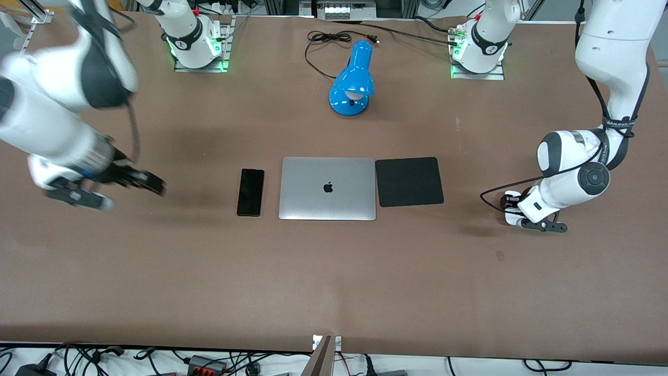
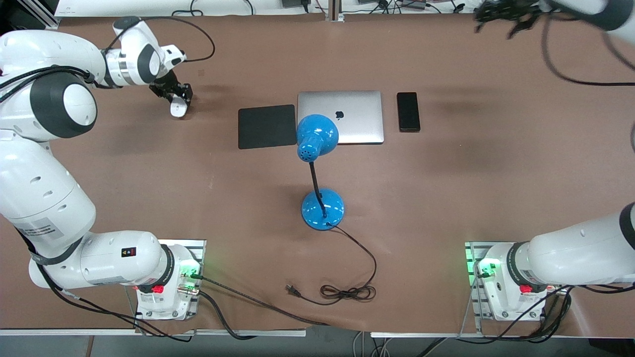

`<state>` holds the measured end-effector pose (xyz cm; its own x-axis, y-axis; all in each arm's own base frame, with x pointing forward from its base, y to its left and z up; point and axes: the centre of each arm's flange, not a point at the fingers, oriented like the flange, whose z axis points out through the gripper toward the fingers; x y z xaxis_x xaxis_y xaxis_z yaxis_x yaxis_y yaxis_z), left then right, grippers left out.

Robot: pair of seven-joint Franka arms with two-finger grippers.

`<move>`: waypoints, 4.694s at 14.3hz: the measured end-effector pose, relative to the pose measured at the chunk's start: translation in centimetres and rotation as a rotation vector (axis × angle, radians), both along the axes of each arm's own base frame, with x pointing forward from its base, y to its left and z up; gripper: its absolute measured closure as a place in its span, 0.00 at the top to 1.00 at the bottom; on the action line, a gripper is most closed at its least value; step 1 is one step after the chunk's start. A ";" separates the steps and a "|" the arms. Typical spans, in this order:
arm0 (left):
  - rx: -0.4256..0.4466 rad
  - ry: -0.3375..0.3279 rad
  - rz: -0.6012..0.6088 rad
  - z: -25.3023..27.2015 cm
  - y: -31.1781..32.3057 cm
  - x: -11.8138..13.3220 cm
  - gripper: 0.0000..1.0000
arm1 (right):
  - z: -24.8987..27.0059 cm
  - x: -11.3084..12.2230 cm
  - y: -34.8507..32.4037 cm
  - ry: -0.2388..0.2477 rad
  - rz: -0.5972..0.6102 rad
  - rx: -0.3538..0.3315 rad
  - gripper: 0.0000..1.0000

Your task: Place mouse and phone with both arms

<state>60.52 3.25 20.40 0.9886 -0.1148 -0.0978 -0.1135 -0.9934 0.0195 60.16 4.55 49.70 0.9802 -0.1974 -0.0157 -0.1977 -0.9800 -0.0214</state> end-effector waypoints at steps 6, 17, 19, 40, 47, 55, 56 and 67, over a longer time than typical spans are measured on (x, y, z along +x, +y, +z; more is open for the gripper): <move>-0.022 0.140 0.051 7.4 -12.9 -0.3 0.62 | 4.8 1.0 -3.5 0.141 0.010 0.007 1.00; -0.029 0.087 0.253 0.7 -26.7 -7.9 0.62 | 6.5 3.5 -3.5 0.093 0.068 0.087 1.00; -0.042 0.063 0.261 0.9 -27.2 -7.8 0.62 | 7.4 3.9 -4.4 0.050 0.059 0.074 1.00; -0.038 -0.010 0.289 -1.5 -29.9 -7.8 0.70 | 8.6 -3.4 -5.9 0.023 0.028 0.000 1.00; -0.003 0.013 0.290 0.8 -29.9 -6.0 1.00 | 7.9 -2.3 -6.1 0.030 0.027 0.004 1.00; 0.209 0.045 -0.083 18.1 -24.5 1.9 1.00 | 8.0 -2.3 -6.1 0.030 0.030 0.003 1.00; 0.207 0.062 -0.126 20.6 -22.4 2.7 1.00 | 8.0 -2.3 -6.1 0.030 0.031 0.000 1.00; -0.079 0.015 0.108 39.4 -6.2 -2.9 1.00 | 7.9 -2.2 -5.9 0.033 0.044 -0.029 1.00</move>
<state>57.65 -2.95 59.80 0.9941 -0.0159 -0.1073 -0.0053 -0.9951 0.0988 57.93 -1.39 57.61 0.9870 -0.1552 -0.0425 -0.1548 -0.9879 0.0130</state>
